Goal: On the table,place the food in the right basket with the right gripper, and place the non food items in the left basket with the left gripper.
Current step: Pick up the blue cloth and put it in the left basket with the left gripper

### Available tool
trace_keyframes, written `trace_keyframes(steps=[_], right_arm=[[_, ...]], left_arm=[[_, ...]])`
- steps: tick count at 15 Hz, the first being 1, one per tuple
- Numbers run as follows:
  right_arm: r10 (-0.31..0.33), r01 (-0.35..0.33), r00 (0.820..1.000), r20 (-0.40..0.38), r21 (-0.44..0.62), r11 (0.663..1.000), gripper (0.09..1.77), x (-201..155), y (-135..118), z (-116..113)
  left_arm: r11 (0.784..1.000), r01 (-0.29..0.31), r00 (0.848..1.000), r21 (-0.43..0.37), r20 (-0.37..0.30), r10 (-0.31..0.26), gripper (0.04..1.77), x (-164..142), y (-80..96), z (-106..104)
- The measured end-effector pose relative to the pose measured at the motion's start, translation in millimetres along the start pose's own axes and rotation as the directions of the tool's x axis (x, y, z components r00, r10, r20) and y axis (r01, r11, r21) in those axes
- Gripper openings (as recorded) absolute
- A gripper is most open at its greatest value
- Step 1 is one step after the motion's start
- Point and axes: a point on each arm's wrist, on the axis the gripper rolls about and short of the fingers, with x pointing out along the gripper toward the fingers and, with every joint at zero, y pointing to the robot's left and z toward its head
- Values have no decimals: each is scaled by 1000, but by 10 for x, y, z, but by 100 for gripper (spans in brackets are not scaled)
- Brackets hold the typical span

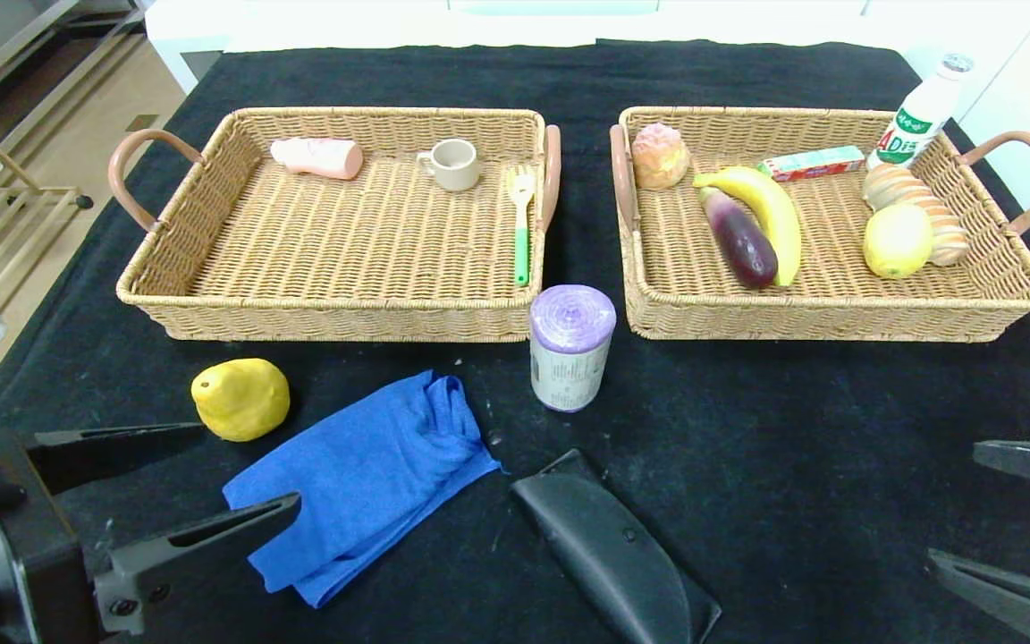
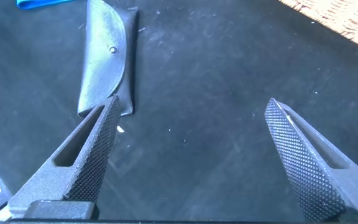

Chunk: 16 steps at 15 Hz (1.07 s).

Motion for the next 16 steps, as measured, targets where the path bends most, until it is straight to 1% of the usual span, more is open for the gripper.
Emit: trace_keyframes(steps=[1, 3, 4, 7, 9, 12, 13, 14, 16], right_arm=[[1, -1, 1000, 5, -1, 1000, 170, -22, 10, -13], [30, -30, 999, 14, 2, 1000, 170, -45, 27, -26], [33, -33, 999, 17, 1, 999, 170, -53, 29, -27], [25, -25, 1000, 11, 8, 1000, 170, -57, 23, -64], [23, -24, 1000, 15, 15, 1000, 170, -56, 10, -97], [7, -8, 999, 34, 17, 1000, 170, -55, -15, -110], [7, -8, 999, 35, 19, 1000, 170, -60, -22, -115], [8, -8, 999, 37, 21, 1000, 170, -62, -26, -116], [2, -3, 999, 39, 24, 1000, 170, -78, -27, -125]], left_arm=[[1000, -4, 1000, -4, 3, 4, 172, -5, 2, 2], [1000, -10, 1000, -8, 8, 10, 172, -16, 8, 5], [1000, -14, 1000, -9, 6, 14, 172, -12, 12, 0], [1000, -29, 1000, -11, -8, 29, 172, 5, 27, -19], [998, -55, 998, -14, -13, 55, 172, 17, 47, -16], [996, -87, 996, -13, -7, 87, 172, 31, 75, 19], [996, -89, 996, -12, 4, 89, 172, 32, 82, 41], [996, -87, 996, -5, 12, 87, 172, 38, 87, 59], [996, -75, 997, 45, 40, 73, 172, 75, 90, 111]])
